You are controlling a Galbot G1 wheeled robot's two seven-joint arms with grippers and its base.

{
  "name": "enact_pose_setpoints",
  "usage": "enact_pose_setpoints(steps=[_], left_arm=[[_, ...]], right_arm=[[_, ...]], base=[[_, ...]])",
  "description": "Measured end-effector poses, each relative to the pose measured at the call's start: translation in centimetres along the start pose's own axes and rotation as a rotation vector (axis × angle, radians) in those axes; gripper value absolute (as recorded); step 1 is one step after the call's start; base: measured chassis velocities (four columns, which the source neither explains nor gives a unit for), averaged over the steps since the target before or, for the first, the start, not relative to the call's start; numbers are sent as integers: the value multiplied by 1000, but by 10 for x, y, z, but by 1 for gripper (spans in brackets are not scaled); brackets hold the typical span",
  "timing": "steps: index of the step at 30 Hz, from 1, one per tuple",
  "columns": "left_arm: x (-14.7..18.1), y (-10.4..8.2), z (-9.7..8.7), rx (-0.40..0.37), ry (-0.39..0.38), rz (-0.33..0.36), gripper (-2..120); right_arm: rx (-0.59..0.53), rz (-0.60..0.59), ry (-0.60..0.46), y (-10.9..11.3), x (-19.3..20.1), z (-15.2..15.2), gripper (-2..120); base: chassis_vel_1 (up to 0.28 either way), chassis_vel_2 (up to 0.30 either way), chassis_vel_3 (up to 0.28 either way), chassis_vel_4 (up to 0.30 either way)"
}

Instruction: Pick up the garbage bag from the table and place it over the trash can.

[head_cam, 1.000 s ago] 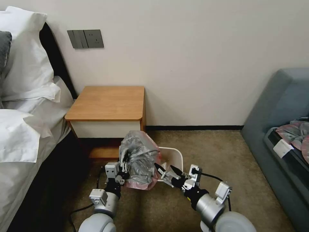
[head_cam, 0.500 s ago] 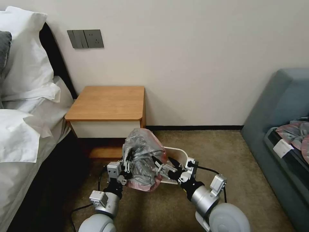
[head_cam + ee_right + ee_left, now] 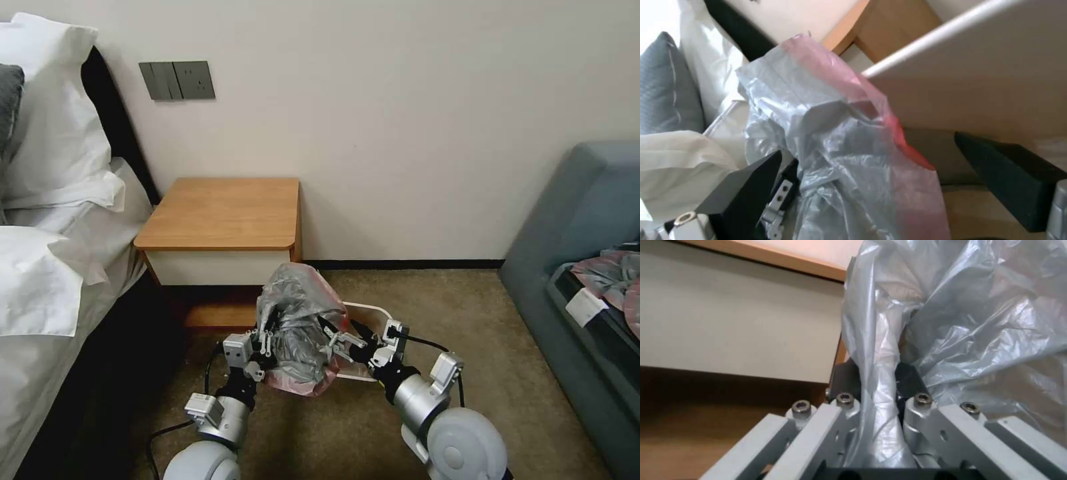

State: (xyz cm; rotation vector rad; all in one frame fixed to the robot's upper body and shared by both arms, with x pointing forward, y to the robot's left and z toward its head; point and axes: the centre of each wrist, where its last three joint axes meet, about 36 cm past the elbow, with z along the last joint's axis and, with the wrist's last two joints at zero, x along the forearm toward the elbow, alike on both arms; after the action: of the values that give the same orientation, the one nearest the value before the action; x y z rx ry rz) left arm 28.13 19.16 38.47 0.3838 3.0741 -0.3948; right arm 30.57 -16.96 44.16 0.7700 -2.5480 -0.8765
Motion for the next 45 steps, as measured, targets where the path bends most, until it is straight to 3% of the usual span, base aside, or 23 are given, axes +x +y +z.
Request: enact_pose_setpoints(steps=[8, 11, 15, 24, 28, 45], left_arm=[[0, -1, 0, 68, 29, -7, 6], [-1, -2, 0, 98, 47, -17, 6], [-2, -3, 0, 125, 59, -23, 6], [-1, -2, -2, 140, 70, -34, 6], [-2, -1, -2, 141, 72, -37, 6], [-4, 0, -4, 162, 92, -59, 6]], right_arm=[[2, -15, 2, -4, -3, 3, 77], [8, -16, -5, -6, -4, 4, 61], [9, -16, -7, -9, -5, 5, 49], [2, -39, -3, -11, -9, 8, 20], [9, -41, -13, -10, -11, 7, 0], [78, -63, -95, 8, 24, -32, 0]], base=[[0, 0, 0, 0], [0, 0, 0, 0], [0, 0, 0, 0], [0, 0, 0, 0], [0, 0, 0, 0], [0, 0, 0, 0]])
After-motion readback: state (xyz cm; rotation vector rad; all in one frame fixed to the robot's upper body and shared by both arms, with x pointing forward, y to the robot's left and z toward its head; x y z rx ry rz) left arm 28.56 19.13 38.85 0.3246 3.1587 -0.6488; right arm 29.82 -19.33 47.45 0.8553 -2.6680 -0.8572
